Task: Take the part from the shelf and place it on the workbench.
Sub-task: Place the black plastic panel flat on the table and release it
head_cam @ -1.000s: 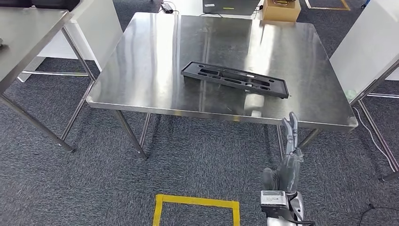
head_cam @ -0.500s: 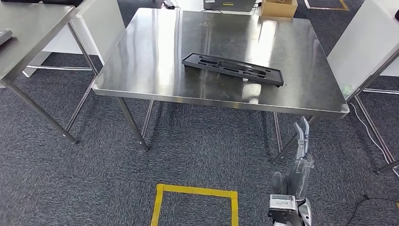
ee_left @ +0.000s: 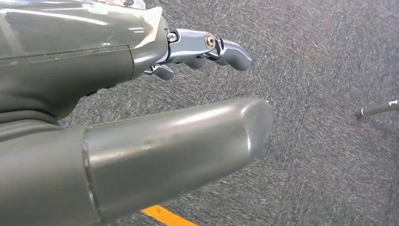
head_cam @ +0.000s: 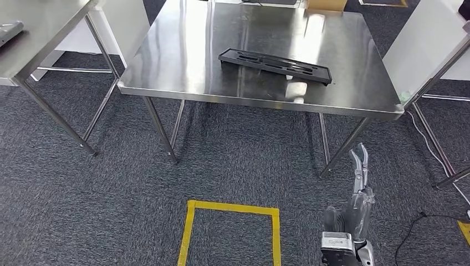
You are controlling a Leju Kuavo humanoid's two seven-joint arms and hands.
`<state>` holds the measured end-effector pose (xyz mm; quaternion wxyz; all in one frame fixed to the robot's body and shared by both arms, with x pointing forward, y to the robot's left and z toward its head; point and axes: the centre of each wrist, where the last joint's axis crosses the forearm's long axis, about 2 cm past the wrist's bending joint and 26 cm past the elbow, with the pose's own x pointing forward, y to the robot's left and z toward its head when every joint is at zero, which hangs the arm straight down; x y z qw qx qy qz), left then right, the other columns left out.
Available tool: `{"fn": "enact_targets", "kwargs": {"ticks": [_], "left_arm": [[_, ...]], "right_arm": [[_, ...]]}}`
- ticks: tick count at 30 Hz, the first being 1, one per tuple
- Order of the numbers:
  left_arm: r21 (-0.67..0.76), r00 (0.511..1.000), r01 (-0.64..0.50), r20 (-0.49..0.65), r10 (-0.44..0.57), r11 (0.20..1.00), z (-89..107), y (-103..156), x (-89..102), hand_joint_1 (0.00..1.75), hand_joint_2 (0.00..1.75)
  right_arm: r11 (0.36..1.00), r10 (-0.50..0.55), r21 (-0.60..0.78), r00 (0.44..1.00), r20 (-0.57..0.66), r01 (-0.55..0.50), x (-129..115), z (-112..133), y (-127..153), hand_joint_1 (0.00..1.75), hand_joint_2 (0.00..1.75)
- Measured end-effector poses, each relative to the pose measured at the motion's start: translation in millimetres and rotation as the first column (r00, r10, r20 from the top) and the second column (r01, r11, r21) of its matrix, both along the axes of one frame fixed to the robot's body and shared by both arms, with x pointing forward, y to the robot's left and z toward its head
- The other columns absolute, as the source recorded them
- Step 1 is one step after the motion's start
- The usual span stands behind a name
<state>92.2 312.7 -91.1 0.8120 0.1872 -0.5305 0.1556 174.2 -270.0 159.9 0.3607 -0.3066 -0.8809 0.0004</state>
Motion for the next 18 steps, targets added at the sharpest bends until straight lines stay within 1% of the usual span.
{"fn": "enact_targets", "kwargs": {"ticks": [6, 10, 13, 18], "left_arm": [[0.003, 1.000, 0.007, -0.013, -0.007, 1.000, -1.2, 0, -5.2, 0.00, 0.00], [0.005, 1.000, 0.024, -0.020, -0.024, 1.000, -1.6, 0, -6.1, 0.00, 0.00], [0.009, 0.999, 0.044, -0.022, -0.043, 0.999, -1.5, -1, -4.0, 0.00, 0.00], [0.012, 0.996, 0.078, -0.033, -0.078, 0.997, -1.9, -5, 1.4, 0.00, 0.00]], "right_arm": [[1.000, -0.011, 0.002, 1.000, -0.016, 0.011, -2, -2, -5, 0.00, 0.00], [0.999, -0.036, 0.007, 0.999, -0.035, 0.036, -8, -6, -11, 0.00, 0.00], [0.998, -0.058, 0.012, 0.997, -0.048, 0.058, -14, -6, -15, 0.00, 0.00], [0.996, -0.086, 0.010, 0.995, -0.048, 0.087, -20, -1, -17, 0.00, 0.00]]}}
